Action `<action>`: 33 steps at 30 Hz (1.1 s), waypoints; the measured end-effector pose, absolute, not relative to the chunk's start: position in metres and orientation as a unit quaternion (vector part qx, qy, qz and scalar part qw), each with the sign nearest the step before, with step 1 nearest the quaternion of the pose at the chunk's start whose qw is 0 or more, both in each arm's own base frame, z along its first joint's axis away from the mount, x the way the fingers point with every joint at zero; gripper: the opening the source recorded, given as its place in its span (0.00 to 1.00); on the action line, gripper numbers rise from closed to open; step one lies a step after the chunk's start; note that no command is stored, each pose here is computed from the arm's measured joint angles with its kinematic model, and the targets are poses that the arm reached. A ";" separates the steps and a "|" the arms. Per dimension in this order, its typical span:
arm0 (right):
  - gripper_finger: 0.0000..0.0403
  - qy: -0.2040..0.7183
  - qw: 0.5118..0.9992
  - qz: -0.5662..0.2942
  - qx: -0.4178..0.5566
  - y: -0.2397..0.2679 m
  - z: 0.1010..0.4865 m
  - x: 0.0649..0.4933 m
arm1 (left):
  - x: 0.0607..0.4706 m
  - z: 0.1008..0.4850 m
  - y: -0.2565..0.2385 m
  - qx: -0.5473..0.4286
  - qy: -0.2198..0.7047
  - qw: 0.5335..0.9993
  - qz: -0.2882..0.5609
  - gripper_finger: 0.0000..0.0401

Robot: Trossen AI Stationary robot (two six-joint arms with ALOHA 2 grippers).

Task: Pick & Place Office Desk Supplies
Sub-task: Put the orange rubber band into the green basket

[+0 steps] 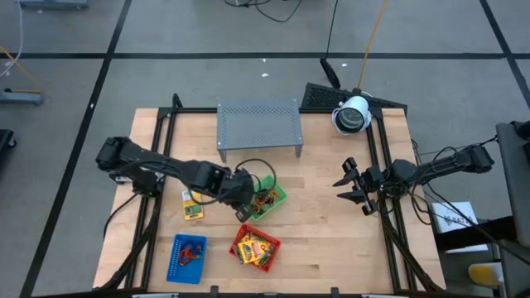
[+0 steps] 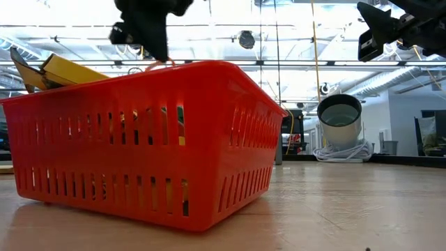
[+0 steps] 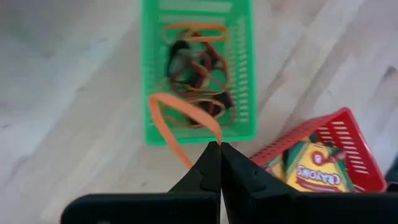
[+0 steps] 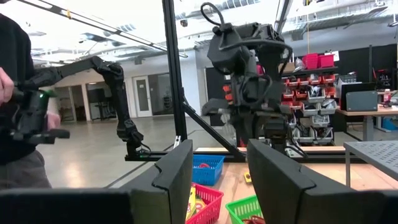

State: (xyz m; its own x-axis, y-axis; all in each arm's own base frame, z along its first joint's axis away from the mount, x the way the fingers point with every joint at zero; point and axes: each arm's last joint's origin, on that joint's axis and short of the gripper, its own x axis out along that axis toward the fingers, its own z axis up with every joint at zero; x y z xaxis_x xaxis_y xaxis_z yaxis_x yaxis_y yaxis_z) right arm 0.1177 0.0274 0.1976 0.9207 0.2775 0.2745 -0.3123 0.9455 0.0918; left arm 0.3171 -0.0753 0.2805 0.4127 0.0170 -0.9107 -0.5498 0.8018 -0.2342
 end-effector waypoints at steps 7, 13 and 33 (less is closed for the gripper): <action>0.35 -0.130 0.978 0.151 0.067 0.027 0.198 0.118 | 0.345 0.263 -0.072 -0.268 0.494 0.814 0.145 0.00; 0.35 -0.130 0.978 0.151 0.067 0.027 0.198 0.118 | 0.358 0.243 -0.059 -0.260 0.505 0.805 0.171 0.00; 0.35 -0.130 0.978 0.151 0.067 0.027 0.198 0.118 | 0.375 0.215 -0.051 -0.264 0.515 0.795 0.183 0.20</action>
